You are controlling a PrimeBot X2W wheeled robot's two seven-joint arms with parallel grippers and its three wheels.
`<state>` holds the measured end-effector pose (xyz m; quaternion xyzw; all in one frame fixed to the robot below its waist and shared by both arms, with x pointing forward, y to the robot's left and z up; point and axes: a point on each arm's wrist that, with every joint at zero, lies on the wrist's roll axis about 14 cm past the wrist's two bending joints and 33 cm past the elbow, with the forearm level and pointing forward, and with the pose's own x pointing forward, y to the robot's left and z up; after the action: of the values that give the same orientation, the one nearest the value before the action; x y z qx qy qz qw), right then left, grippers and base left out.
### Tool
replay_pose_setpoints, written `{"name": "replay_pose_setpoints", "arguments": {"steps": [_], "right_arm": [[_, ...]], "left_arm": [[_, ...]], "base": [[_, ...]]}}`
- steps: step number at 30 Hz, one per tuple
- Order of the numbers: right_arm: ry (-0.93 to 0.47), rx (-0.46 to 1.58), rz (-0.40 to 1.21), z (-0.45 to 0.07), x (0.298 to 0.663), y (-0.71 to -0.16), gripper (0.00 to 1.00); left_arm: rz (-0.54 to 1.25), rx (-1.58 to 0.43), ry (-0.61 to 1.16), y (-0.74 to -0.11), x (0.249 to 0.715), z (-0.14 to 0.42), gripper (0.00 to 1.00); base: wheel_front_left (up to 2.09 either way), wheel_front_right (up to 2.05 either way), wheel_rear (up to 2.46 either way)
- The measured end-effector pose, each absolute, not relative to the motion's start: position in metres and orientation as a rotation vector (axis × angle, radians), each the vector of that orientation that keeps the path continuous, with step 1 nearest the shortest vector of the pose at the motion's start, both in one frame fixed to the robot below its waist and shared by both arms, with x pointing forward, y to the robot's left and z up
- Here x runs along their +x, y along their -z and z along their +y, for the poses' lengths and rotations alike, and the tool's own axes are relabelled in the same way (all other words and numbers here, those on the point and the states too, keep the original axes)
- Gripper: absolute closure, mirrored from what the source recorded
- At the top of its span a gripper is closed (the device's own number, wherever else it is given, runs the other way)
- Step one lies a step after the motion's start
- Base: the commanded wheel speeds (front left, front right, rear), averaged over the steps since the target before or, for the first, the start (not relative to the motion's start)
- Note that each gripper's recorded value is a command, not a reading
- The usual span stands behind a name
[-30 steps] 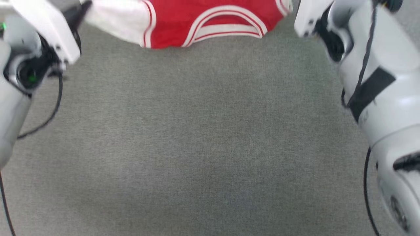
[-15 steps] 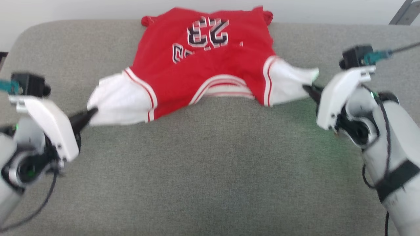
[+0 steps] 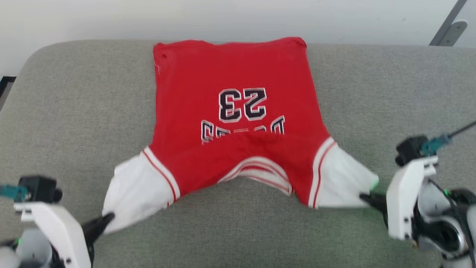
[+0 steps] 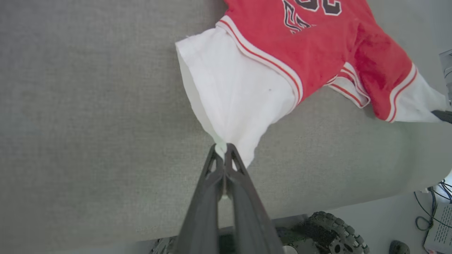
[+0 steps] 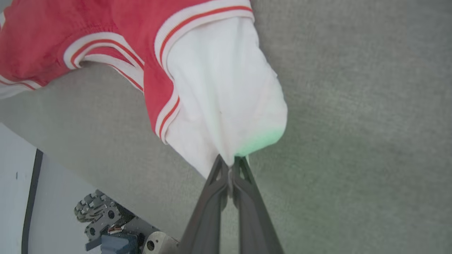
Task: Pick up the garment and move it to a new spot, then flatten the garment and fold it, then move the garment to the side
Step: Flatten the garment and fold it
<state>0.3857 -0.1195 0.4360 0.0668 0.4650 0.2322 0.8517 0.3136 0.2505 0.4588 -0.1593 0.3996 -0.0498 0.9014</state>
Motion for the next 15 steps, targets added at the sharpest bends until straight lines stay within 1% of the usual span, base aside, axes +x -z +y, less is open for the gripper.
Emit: {"name": "replay_pose_setpoints", "arguments": {"steps": [7,10,12,15], "right_arm": [[-0.484,0.127,1.15,-0.126,0.329,-0.422,1.0],[-0.46,0.142,1.174,-0.128,0.32,-0.416,1.0],[-0.449,0.186,1.193,-0.124,0.316,-0.409,1.0],[-0.428,0.192,1.186,-0.122,0.319,-0.401,1.0]], "left_arm": [[0.946,-0.381,0.046,-0.435,0.273,0.248,1.0],[0.971,-0.404,0.029,-0.427,0.267,0.247,1.0],[0.978,-0.413,0.029,-0.422,0.266,0.246,1.0],[0.987,-0.426,0.048,-0.416,0.266,0.241,1.0]], "base": [[0.0,0.0,0.0],[0.0,0.0,0.0],[0.0,0.0,0.0],[0.0,0.0,0.0]]}}
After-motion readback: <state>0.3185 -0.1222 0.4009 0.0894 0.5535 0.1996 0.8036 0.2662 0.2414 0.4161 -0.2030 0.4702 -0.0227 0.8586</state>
